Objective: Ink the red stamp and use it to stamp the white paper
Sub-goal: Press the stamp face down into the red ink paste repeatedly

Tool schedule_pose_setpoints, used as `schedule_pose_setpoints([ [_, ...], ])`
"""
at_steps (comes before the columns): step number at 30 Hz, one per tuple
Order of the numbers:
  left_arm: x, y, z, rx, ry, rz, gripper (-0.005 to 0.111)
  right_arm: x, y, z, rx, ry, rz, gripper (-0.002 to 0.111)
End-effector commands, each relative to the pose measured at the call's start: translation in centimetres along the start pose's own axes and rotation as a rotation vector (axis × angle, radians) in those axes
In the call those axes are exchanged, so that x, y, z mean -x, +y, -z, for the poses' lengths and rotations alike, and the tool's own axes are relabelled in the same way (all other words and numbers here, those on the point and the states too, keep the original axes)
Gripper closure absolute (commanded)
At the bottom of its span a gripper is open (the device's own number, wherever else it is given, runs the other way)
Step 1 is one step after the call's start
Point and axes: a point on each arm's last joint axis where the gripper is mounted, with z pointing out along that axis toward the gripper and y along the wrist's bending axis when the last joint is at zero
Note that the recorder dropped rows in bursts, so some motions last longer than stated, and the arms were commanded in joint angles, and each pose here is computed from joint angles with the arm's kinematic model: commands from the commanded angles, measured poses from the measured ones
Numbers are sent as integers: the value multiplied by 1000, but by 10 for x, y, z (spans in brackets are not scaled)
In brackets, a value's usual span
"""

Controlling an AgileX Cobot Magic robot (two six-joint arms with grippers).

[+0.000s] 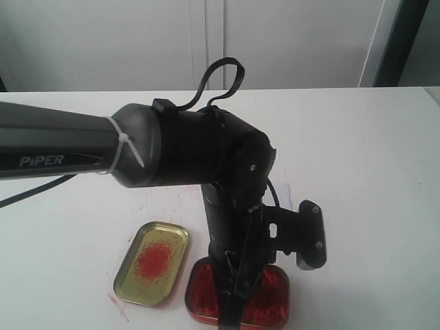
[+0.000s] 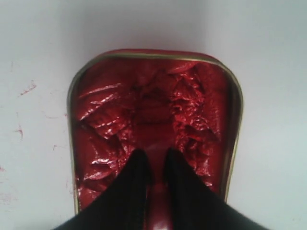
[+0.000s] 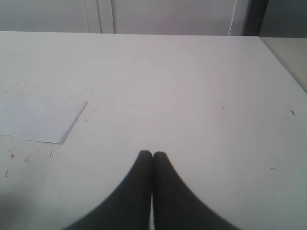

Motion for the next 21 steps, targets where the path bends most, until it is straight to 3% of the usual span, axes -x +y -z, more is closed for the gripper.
schedule_pose_setpoints([
  [1, 5, -10, 6, 15, 8, -20, 107, 0, 0, 0, -6, -14, -2, 108],
  [21, 14, -17, 4, 99, 46, -40, 107, 0, 0, 0, -6, -14, -2, 108],
])
